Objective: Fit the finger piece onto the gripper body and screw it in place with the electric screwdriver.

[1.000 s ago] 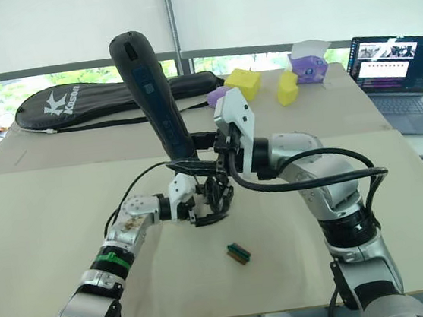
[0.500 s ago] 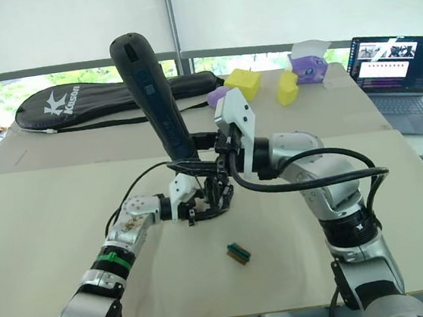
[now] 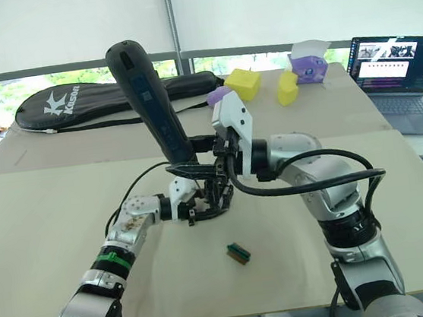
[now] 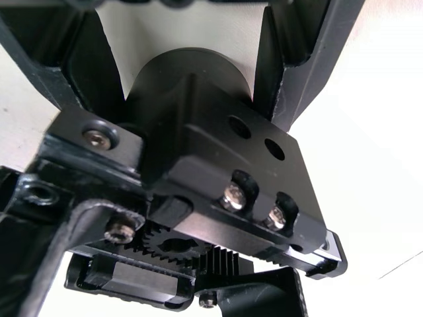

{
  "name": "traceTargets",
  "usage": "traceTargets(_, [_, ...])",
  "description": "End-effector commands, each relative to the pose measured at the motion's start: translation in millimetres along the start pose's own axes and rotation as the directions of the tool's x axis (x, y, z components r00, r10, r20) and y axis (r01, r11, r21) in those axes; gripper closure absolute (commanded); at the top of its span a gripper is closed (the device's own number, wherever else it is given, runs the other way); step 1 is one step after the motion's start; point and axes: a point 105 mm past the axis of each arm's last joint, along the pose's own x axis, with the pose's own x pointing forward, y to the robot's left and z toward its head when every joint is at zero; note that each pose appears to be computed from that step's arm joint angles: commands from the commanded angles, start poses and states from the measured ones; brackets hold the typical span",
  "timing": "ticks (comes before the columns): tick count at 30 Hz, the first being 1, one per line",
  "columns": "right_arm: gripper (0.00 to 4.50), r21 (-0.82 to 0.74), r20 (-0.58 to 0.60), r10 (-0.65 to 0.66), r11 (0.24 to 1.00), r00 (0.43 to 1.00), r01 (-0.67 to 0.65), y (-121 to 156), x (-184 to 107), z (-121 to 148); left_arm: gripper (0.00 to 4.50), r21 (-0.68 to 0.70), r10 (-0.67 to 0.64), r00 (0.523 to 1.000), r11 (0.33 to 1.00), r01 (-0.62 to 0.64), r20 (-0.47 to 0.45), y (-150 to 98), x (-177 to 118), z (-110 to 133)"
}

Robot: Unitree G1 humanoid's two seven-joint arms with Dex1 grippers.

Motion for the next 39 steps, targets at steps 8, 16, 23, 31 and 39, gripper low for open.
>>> traceTargets(8, [2.58, -0.017, 0.133, -0.079, 0.997, 0.988, 0.082, -2, -10, 27, 2.21, 0.033, -0.008, 1.0, 0.999, 0.008, 0.02, -1, -1, 8])
traceTargets(16, [2.58, 0.021, 0.159, -0.129, 0.992, 0.979, 0.127, 1, -15, 26, 2.21, 0.036, -0.011, 1.0, 0.999, 0.01, 0.022, -1, -1, 9])
traceTargets(23, [2.58, 0.031, 0.158, -0.127, 0.992, 0.979, 0.124, 4, -13, 24, 2.21, 0.036, -0.012, 1.0, 0.999, 0.012, 0.019, -1, -1, 9])
traceTargets(31, [2.58, -0.004, 0.127, -0.106, 0.994, 0.986, 0.108, 1, -11, 22, 2.21, 0.037, -0.012, 1.0, 0.999, 0.011, 0.02, 0, 0, 10])
traceTargets(39, [2.58, -0.024, 0.114, -0.084, 0.996, 0.99, 0.087, -1, -9, 23, 2.21, 0.039, -0.009, 1.0, 0.999, 0.008, 0.021, 0, -1, 10])
